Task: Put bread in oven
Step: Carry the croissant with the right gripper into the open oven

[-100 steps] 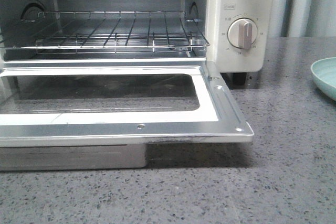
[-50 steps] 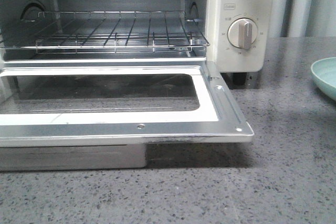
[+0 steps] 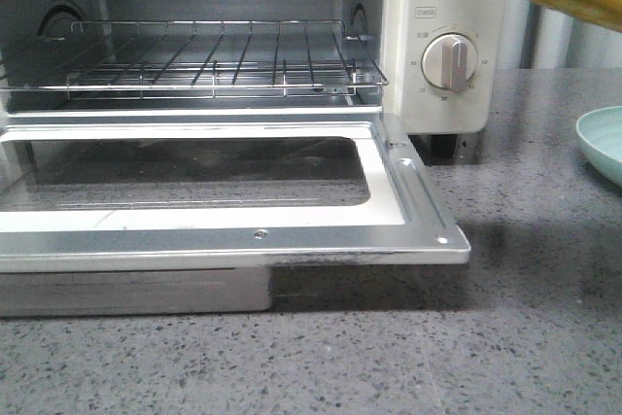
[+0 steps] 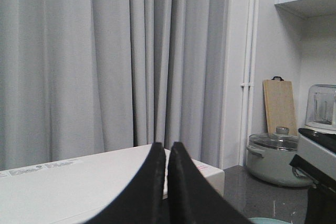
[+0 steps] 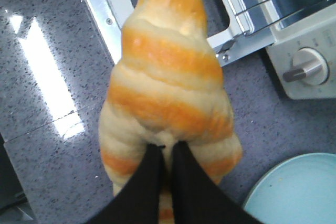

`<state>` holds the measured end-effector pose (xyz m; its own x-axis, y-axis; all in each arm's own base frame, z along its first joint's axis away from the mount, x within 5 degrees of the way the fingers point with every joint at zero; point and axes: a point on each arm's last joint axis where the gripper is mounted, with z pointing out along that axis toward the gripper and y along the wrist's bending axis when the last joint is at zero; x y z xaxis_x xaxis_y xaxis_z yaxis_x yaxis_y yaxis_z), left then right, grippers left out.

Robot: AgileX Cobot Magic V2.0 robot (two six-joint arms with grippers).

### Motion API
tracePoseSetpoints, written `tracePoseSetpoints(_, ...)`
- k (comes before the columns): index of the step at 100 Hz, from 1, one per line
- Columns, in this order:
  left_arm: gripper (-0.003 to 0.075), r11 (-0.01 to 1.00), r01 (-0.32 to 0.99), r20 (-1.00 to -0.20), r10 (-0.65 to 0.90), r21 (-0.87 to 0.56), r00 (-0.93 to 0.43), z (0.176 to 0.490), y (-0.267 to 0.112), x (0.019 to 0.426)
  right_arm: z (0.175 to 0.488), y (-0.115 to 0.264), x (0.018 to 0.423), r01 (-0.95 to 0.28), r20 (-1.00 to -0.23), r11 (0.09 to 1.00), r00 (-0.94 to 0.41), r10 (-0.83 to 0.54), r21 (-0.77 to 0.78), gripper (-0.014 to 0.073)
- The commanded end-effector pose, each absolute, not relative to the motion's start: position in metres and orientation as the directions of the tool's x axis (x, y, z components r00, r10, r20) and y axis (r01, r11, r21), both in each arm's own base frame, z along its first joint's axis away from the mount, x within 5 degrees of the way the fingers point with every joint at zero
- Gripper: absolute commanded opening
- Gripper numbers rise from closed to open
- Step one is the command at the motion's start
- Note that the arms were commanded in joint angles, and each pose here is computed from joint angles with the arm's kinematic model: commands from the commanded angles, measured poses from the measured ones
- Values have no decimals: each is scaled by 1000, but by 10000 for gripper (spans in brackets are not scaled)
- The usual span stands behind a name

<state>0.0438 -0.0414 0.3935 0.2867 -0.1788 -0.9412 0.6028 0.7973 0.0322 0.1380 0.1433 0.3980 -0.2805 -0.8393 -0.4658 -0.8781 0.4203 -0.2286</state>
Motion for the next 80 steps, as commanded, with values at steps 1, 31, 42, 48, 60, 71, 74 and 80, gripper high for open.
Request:
tracePoseSetpoints(1,-21,796,605,-930,-226,-5,290,404,-39,42,412,151,147,-863,-505,417,-236,-831,-284,-67)
tracePoseSetpoints(31,-21,796,605,-930,-226,-5,290,404,-39,42,410,188,180,-852,-505,398,-192,-842,-339,-66)
tracePoseSetpoints(42,-21,796,605,-930,-226,-5,290,404,-39,42,408,204,181,-833,-446,321,-101,-889,-452,-66)
tracePoseSetpoints(48,-21,796,605,-930,-226,-5,290,404,-39,42,404,217,178,-816,-398,262,-43,-916,-515,-66)
tracePoseSetpoints(60,-21,796,605,-930,-226,-5,290,404,-39,42,396,242,172,-742,-310,195,18,-950,-641,-67)
tracePoseSetpoints(71,-21,796,605,-930,-226,-5,290,404,-39,42,390,261,167,-695,-266,138,79,-961,-706,-69)
tracePoseSetpoints(74,-21,796,605,-930,-226,-5,290,404,-39,42,389,265,166,-693,-271,130,97,-958,-709,-69)
tracePoseSetpoints(80,-21,796,605,-930,-226,-5,290,404,-39,42,388,269,167,-691,-295,142,108,-950,-709,-69)
